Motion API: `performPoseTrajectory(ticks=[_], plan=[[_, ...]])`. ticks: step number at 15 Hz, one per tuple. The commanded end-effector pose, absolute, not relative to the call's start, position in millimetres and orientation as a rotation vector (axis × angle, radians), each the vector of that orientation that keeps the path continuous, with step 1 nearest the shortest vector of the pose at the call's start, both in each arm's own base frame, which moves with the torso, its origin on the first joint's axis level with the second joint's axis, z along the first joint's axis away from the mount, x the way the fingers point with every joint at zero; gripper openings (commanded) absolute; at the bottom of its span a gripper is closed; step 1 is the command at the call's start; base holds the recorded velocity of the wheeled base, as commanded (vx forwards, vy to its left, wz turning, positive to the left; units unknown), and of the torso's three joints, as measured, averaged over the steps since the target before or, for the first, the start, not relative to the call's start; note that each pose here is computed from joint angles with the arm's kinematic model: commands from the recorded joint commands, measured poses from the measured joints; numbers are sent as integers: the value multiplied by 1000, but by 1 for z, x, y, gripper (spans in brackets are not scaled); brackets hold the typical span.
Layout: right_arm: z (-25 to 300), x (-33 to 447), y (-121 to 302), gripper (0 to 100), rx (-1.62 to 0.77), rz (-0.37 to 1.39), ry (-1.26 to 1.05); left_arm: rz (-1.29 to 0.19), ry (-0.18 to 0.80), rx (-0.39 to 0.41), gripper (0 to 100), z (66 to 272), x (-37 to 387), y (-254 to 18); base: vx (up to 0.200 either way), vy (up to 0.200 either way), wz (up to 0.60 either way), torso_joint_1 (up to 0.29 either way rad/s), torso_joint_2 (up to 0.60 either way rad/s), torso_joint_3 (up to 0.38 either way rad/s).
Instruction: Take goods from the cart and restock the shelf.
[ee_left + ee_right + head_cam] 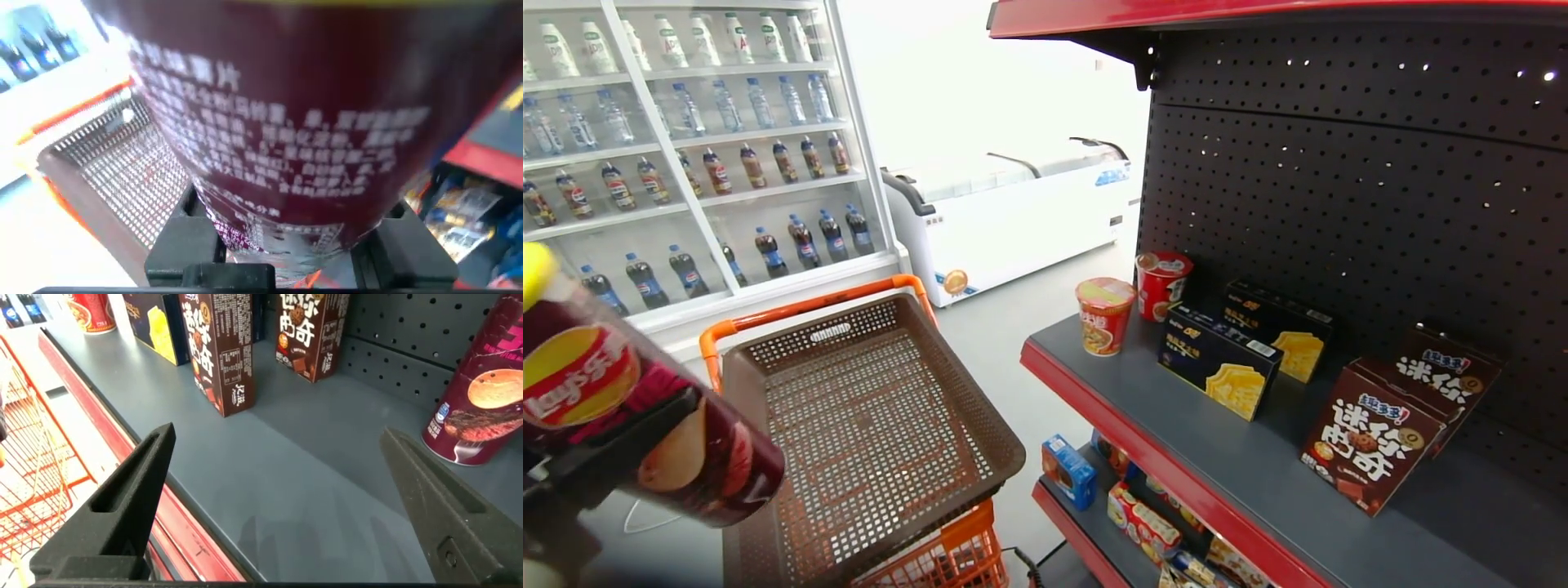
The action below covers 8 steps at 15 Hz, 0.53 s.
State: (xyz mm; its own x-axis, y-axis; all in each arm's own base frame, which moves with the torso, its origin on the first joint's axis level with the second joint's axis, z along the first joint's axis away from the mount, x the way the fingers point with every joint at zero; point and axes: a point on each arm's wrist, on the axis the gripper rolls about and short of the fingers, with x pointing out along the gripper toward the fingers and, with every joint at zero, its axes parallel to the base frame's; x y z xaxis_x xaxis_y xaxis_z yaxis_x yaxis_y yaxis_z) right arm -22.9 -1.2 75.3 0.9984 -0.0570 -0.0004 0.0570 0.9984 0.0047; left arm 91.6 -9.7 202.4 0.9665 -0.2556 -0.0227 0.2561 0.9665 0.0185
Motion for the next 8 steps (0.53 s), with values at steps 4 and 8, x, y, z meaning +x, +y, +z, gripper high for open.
performPoseTrajectory(ticks=[4,8], plan=[[75,-23,-1,100,3,-51,1,-208,-94,122,0,134,-21,-2,0,0,-150,1,-1,-1],[75,-23,-1,100,3,-51,1,-173,-110,120,0,132,-34,-1,0,0,-600,-4,1,2]])
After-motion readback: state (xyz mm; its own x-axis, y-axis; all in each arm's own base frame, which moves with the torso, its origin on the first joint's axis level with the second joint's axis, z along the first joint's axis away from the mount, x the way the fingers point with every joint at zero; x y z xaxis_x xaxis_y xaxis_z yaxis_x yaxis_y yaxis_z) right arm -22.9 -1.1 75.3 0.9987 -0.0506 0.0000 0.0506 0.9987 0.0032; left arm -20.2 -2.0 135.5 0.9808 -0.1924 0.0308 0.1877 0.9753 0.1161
